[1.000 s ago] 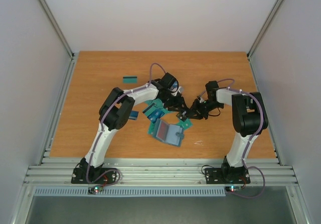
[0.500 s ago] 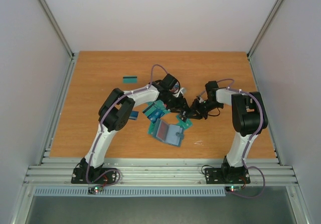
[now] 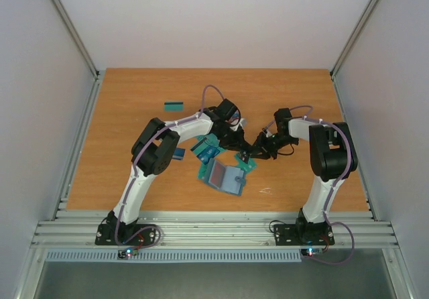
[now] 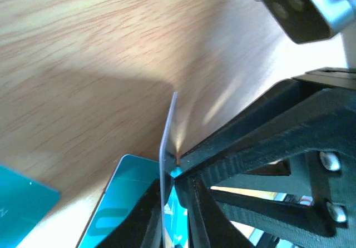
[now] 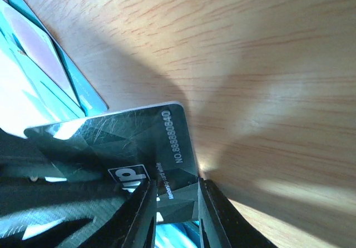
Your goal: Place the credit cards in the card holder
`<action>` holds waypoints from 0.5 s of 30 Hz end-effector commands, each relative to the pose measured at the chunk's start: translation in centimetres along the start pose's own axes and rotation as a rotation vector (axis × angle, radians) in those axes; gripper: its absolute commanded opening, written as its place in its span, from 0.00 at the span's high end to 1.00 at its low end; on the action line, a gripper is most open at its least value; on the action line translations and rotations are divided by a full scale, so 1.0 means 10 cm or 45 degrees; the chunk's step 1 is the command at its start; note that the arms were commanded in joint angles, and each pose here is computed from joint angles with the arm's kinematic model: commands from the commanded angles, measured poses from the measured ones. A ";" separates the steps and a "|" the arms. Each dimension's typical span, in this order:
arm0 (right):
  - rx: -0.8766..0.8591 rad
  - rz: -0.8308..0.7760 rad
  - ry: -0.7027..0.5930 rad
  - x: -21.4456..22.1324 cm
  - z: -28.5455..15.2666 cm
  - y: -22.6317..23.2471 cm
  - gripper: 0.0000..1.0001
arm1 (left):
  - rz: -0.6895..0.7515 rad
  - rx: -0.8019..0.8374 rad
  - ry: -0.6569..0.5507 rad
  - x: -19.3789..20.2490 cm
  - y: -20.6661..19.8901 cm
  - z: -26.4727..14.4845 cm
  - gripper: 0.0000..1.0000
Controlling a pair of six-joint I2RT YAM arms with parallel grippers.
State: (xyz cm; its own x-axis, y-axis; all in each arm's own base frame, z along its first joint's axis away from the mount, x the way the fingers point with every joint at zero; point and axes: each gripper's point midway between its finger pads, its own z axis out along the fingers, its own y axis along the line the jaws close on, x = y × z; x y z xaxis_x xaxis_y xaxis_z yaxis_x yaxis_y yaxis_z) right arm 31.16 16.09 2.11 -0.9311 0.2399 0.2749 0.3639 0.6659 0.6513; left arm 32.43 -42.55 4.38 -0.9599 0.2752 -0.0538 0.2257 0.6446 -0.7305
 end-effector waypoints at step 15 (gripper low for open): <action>0.012 -0.151 -0.079 0.04 -0.22 0.17 0.67 | 0.123 -0.122 -0.144 -0.01 -0.45 -0.65 1.00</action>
State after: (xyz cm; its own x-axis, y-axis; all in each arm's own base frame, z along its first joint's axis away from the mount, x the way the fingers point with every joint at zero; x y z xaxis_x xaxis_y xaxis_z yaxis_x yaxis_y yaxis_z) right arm 31.27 15.89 2.73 -0.9425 0.2306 0.2418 0.3338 0.6810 0.6518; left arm 32.36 -40.99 6.44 -0.9600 0.2648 -0.0906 0.2583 0.7140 -0.6508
